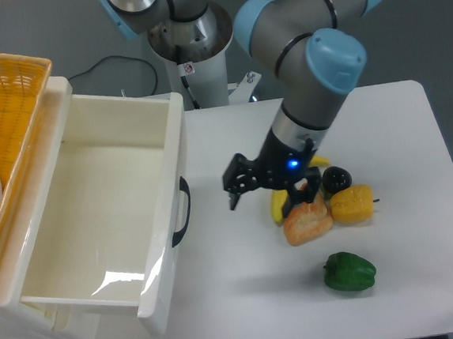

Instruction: Slide open the top white drawer

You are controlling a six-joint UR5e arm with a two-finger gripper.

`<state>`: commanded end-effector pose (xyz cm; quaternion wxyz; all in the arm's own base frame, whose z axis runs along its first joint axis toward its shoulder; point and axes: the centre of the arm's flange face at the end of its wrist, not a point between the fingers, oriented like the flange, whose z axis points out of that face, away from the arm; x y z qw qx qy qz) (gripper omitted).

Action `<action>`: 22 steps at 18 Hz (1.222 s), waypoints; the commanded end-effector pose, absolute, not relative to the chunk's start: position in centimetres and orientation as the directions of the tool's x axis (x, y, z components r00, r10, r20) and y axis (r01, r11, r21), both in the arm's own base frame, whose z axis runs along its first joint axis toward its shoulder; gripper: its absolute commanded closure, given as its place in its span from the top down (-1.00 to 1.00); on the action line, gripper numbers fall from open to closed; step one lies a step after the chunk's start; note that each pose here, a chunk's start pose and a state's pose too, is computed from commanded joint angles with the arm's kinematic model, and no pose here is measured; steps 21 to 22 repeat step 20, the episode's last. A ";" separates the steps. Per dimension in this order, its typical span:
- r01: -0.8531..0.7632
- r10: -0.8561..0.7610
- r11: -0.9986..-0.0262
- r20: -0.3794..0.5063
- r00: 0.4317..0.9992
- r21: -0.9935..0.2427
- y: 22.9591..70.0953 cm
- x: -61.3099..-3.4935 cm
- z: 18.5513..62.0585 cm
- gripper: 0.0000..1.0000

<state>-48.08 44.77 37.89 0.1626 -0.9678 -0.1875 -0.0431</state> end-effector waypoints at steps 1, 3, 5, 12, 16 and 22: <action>0.324 0.310 -0.909 0.097 0.946 -0.261 44.3 -48.6 37.0 1.00; 0.244 0.242 -0.950 0.035 0.970 -0.194 43.5 -49.5 35.5 1.00; 0.237 0.239 -0.958 0.006 0.971 -0.160 41.8 -51.2 34.8 1.00; -0.099 -0.096 -0.993 -0.043 0.994 -0.071 36.5 -57.3 31.6 1.00; -0.220 -0.220 -0.976 -0.051 0.974 0.009 35.5 -59.4 30.1 1.00; -0.241 -0.241 -0.971 -0.052 0.969 0.015 35.7 -60.2 29.5 1.00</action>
